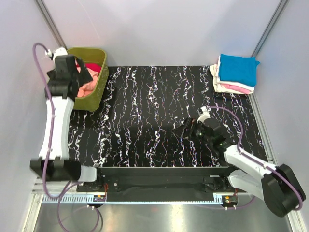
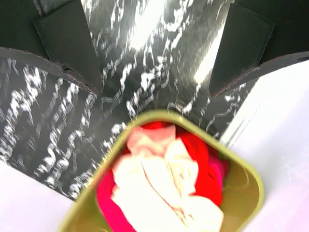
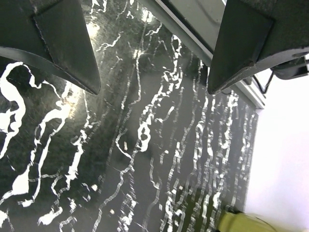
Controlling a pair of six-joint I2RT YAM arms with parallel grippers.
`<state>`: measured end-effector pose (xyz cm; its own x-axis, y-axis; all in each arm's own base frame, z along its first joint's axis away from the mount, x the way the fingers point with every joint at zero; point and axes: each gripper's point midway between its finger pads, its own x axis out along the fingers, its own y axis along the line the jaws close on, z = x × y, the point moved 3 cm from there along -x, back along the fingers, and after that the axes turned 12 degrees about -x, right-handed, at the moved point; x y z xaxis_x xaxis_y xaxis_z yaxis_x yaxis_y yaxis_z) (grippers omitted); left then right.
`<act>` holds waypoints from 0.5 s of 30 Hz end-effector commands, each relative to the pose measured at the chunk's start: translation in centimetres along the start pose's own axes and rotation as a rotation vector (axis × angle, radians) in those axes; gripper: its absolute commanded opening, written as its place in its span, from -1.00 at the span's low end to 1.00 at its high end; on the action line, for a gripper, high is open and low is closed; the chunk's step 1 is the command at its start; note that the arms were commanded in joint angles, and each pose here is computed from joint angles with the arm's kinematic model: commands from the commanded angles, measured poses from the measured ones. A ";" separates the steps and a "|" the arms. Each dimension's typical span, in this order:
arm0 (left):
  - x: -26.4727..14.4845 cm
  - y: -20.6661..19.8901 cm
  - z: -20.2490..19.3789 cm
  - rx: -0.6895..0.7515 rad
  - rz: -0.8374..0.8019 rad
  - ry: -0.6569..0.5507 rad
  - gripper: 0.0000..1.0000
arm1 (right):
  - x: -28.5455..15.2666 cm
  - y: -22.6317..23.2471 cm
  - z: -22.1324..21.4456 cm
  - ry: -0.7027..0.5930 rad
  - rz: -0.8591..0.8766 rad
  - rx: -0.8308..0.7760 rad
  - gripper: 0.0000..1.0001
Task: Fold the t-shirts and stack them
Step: Grab the tshirt from the pile
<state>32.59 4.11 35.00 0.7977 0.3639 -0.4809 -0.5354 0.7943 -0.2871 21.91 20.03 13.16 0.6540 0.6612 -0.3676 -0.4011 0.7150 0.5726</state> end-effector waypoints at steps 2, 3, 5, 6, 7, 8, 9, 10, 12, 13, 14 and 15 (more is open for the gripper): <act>5.7 -0.5 1.0 0.003 0.066 0.064 0.96 | 1.3 0.2 0.4 0.008 0.025 -0.028 0.99; 6.7 -0.2 1.5 -0.013 0.074 0.065 0.96 | 1.5 0.3 0.3 0.023 0.034 -0.028 0.99; 9.7 -0.9 1.7 -0.033 0.064 0.106 0.95 | 2.0 0.5 0.4 0.038 0.045 -0.032 0.99; 10.8 -0.5 2.1 -0.059 0.079 0.118 0.93 | 2.3 0.4 0.1 0.062 0.047 -0.028 0.99; 12.7 -1.0 2.4 -0.065 0.080 0.135 0.91 | 2.4 0.5 0.2 0.066 0.048 -0.027 0.99; 13.5 -0.8 2.2 -0.067 0.083 0.166 0.89 | 2.6 0.5 0.1 0.075 0.051 -0.027 0.99; 14.4 -0.9 2.2 -0.063 0.077 0.179 0.89 | 2.6 0.5 0.0 0.076 0.050 -0.026 0.99; 16.1 -1.4 1.8 -0.054 0.059 0.197 0.88 | 2.7 0.5 0.0 0.077 0.051 -0.025 0.99; 17.5 -1.5 1.4 -0.035 0.062 0.209 0.87 | 2.6 0.4 0.0 0.072 0.053 -0.028 0.99; 18.9 -1.6 0.7 -0.029 0.068 0.229 0.87 | 2.6 0.5 0.0 0.069 0.055 -0.027 0.99; 19.5 -1.5 0.3 -0.028 0.071 0.242 0.86 | 2.6 0.4 0.0 0.068 0.054 -0.029 0.99; 20.1 -1.5 -0.2 -0.025 0.074 0.255 0.86 | 2.6 0.5 0.1 0.067 0.056 -0.028 0.99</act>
<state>48.16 10.90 24.53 0.6189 0.3309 -0.7124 -0.6490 0.7262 -0.2265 22.45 21.21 10.20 0.5676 0.6790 -0.4655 -0.3853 0.7188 0.5787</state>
